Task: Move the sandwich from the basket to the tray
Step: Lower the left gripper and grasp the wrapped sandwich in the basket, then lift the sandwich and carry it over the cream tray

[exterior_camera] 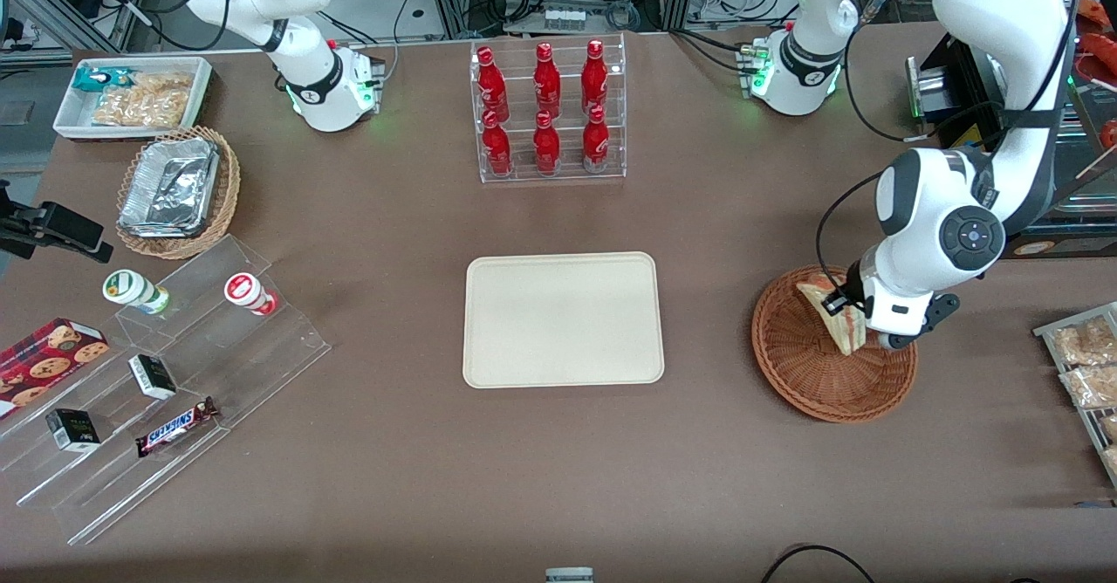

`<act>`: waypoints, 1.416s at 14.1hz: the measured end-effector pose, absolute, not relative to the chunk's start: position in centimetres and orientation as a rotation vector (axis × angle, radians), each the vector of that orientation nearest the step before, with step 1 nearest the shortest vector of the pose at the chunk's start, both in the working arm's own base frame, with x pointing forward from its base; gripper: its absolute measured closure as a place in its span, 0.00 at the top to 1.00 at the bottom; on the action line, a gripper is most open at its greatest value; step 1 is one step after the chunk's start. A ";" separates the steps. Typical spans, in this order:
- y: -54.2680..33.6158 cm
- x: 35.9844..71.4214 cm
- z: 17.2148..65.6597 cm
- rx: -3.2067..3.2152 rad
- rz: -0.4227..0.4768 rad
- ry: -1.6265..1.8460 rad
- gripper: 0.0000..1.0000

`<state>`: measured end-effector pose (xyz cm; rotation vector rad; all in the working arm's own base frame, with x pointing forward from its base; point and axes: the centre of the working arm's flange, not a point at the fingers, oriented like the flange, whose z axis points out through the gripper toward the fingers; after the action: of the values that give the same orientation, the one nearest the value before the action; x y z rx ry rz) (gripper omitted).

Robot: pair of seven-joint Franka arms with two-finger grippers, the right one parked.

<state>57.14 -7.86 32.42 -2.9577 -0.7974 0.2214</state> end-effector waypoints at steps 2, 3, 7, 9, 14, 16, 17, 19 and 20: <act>-12.3 57.3 34.4 -2.979 0.235 -0.650 0.15; -14.8 57.2 34.7 -2.988 0.228 -0.568 0.15; -25.1 56.2 32.2 -2.999 0.234 -0.358 0.15; -29.5 55.2 31.1 -2.996 0.233 -0.319 0.15; -39.4 52.7 29.8 -3.004 0.189 -0.310 0.15; -43.3 51.6 29.1 -3.009 0.169 -0.335 0.15; -45.1 51.2 28.5 -3.014 0.161 -0.340 0.15; -48.1 50.5 27.3 -3.032 0.141 -0.342 0.15; -49.3 50.2 26.5 -3.050 0.124 -0.337 0.15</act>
<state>50.20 -49.31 26.55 -3.0495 -0.3372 0.1245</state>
